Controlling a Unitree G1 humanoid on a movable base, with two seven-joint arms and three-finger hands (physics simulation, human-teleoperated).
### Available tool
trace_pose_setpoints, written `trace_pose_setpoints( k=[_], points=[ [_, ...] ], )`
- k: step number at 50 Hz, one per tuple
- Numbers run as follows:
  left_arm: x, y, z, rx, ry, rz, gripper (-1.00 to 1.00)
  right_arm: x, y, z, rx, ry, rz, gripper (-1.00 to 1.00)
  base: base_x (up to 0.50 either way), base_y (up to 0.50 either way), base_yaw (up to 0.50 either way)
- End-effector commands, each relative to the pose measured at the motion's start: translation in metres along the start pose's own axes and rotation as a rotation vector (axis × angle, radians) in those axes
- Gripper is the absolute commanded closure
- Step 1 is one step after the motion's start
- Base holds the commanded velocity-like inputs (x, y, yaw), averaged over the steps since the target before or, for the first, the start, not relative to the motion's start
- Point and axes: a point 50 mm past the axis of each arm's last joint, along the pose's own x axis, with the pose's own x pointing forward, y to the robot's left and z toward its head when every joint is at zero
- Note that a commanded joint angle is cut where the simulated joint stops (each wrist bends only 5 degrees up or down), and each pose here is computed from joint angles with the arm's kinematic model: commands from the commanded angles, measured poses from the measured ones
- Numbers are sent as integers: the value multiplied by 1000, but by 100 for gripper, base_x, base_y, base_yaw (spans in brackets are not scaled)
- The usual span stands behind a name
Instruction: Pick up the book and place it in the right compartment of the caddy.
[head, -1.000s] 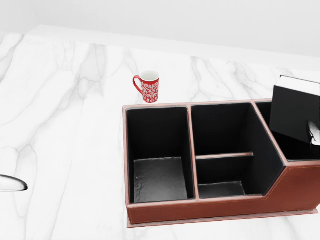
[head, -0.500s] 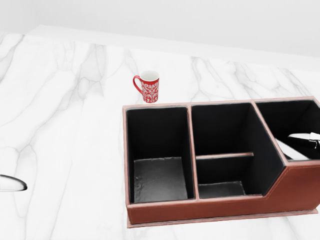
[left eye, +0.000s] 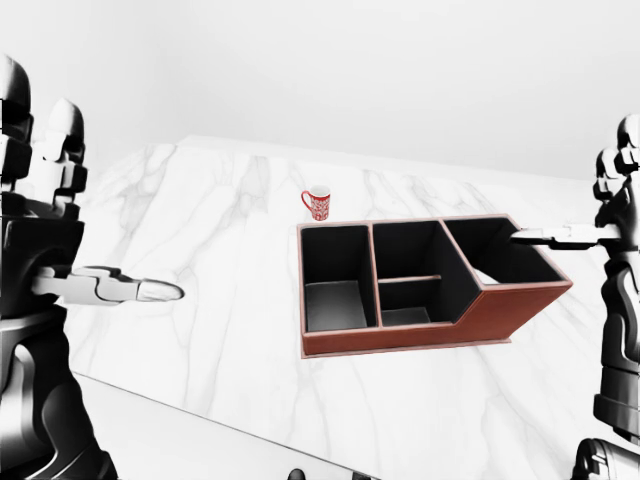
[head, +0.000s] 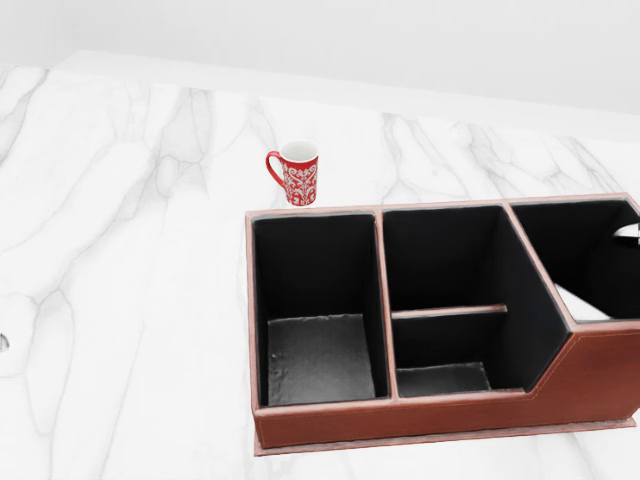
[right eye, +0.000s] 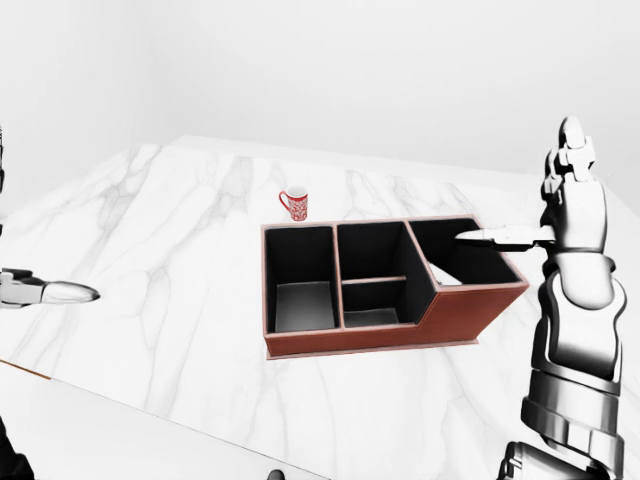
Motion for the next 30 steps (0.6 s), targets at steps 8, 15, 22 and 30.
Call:
trace_pose_setpoints(
  k=[8, 15, 22, 30],
  points=[
    [33, 62, 120, -100, -520, 238, -100, -42, -34, 200, -227, -825, -70, -100, 0, 0, 0],
    [37, 70, 144, -143, -531, 240, -100, -89, -49, 267, -230, -1166, -113, -100, 0, 0, 0],
    [31, 76, 156, -188, -526, 264, -100, -110, -57, 292, -134, -1280, -95, -100, 0, 0, 0],
    [31, 71, 142, -207, -475, 261, -100, -112, -64, 297, 29, -1240, -73, -100, 0, 0, 0]
  ],
)
